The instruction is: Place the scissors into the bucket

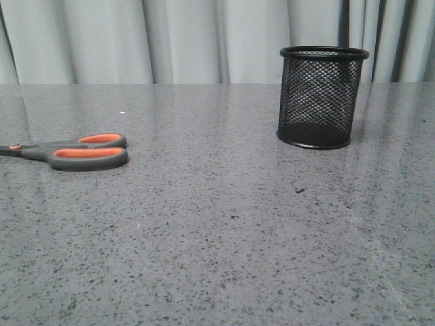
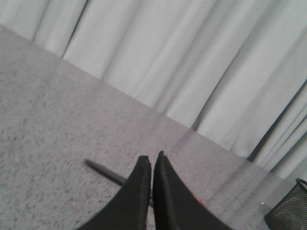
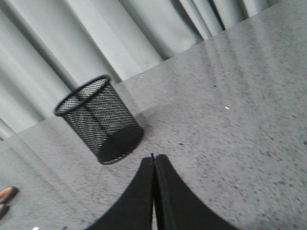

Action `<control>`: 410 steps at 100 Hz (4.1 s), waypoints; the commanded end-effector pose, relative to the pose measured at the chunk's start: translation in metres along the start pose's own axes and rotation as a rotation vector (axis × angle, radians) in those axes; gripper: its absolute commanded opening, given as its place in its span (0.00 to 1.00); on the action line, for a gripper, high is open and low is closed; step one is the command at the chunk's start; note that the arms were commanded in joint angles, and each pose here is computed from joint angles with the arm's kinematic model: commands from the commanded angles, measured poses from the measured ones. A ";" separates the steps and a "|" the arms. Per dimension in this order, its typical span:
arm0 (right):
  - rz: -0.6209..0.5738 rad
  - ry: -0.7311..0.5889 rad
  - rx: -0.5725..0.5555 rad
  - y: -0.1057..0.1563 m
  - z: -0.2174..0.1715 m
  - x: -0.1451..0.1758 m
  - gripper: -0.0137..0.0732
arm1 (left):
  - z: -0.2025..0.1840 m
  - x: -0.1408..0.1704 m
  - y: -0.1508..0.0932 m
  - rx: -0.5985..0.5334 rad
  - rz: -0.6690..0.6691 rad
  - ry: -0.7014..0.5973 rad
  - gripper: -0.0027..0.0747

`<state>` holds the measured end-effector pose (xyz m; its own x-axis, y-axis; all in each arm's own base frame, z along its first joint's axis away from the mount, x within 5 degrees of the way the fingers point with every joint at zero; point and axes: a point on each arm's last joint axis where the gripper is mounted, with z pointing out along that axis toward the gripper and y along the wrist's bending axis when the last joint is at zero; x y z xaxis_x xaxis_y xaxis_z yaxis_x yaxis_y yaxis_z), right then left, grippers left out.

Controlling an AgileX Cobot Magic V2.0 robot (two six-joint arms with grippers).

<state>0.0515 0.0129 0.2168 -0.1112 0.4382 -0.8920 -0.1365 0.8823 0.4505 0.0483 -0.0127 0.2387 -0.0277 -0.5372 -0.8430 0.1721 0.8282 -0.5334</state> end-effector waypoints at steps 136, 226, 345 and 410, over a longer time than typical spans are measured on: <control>-0.241 0.522 0.026 0.060 0.065 -0.108 0.59 | 0.128 -0.100 -0.083 0.237 0.617 0.867 0.53; -0.258 0.528 0.020 0.060 0.065 -0.107 0.59 | 0.264 -0.037 -0.060 0.814 1.325 1.329 0.53; -0.257 0.549 0.019 0.060 0.064 -0.106 0.59 | 0.290 0.019 -0.052 0.877 1.365 1.435 0.44; -0.201 0.521 -0.067 0.069 0.065 -0.107 0.59 | 0.257 -0.056 -0.096 0.774 1.383 1.249 0.01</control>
<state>0.1136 0.0345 0.3227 -0.6289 0.0501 -0.7759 -0.2357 0.9387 0.2517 0.3069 -0.1036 0.3087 -0.0211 0.9621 -0.2720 0.9857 0.0654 0.1551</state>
